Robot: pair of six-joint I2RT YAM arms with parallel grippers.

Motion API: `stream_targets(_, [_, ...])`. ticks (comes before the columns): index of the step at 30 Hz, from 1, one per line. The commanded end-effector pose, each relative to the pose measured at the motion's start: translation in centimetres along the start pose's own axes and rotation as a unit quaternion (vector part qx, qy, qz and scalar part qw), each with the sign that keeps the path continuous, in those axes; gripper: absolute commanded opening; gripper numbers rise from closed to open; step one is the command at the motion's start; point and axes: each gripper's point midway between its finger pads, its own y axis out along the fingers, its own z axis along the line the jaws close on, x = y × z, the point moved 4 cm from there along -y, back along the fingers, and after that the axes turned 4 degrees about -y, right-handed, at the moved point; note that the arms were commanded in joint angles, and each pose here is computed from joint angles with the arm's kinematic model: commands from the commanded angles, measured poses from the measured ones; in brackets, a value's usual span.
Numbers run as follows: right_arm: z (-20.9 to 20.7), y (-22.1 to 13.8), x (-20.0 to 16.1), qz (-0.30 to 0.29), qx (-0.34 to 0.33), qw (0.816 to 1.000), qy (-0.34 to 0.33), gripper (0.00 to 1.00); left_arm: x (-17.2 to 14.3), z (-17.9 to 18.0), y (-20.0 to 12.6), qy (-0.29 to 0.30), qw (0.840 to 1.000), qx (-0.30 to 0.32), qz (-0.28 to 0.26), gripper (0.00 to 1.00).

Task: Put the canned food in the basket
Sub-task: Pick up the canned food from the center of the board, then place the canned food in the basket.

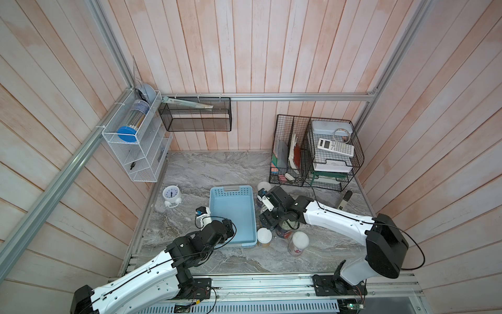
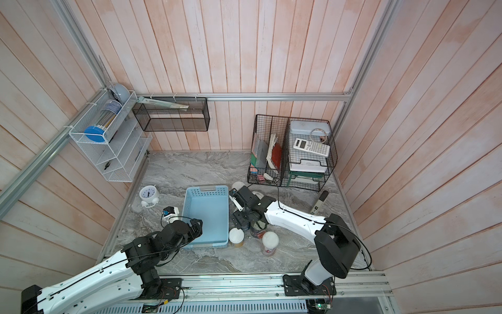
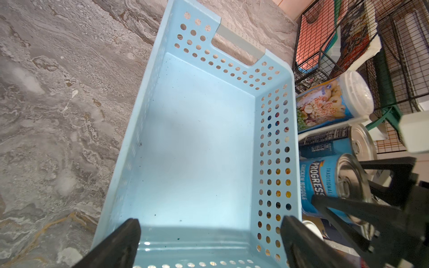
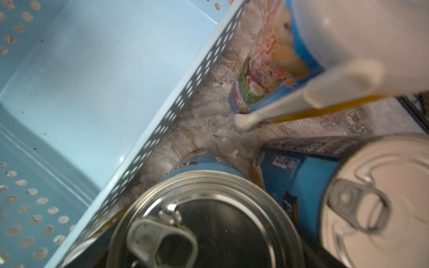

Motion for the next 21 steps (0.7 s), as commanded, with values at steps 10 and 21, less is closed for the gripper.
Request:
stream_targets(10, [1.5,-10.8,5.9,-0.177,0.035,0.984,0.012,0.65,3.2,-0.1,-0.6,0.009,0.999,0.014,-0.033,1.0])
stream_targets(21, [5.5,-14.2,13.1,-0.239,0.118,0.963,-0.034,0.63,5.5,0.8,0.0,-0.004,0.998,0.026,-0.052,1.0])
